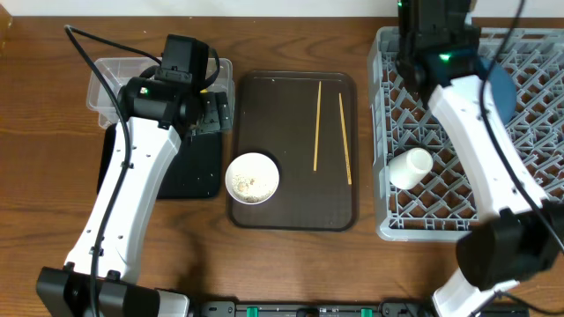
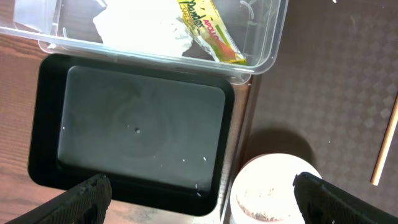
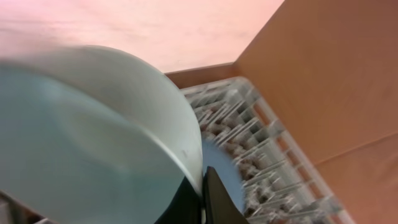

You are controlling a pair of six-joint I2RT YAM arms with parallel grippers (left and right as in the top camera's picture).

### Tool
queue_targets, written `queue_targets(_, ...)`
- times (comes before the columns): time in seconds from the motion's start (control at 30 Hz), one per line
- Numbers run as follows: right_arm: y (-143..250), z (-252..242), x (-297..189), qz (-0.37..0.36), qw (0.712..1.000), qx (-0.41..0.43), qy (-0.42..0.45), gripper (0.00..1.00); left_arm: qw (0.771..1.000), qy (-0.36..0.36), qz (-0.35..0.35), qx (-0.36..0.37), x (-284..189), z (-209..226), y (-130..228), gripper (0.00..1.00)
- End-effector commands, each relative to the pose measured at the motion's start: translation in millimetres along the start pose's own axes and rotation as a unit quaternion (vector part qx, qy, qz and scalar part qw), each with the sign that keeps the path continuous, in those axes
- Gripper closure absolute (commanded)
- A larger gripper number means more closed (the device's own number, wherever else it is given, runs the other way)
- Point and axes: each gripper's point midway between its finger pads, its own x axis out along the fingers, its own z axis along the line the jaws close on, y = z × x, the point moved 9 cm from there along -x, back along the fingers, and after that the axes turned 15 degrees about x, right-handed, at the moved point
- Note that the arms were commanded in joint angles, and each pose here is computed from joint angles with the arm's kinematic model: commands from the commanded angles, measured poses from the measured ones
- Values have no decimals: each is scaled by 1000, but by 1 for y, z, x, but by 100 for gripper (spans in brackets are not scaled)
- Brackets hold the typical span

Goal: Sort waste into correct bins and load items into the dishwasher rack
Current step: 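Carry the light-blue cup with the right gripper into the rack, then release the cup and withdraw the right gripper from the rack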

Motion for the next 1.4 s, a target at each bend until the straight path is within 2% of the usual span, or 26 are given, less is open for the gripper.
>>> queue_targets(0.0,11,13,17,-29,988,-128,84,99,1000,-3,-1,-3,-1,2,-2,4)
queue_targets(0.2,30,46,42,-56,965,-201,156,99,1000,-3,-1,-3,-1,2,-2,4)
queue_targets(0.57,78,83,75,-39,954,-264,134,99,1000,-3,-1,-3,-1,2,-2,4)
queue_targets(0.9,89,104,69,-36,959,-278,52,99,1000,-3,-1,-3,-1,2,-2,4)
queue_targets(1.23,86,101,72,-38,960,-270,58,99,1000,-3,-1,-3,-1,2,-2,4)
queue_targets(1.37,80,95,82,-48,966,-240,82,99,1000,-3,-1,-3,-1,2,-2,4)
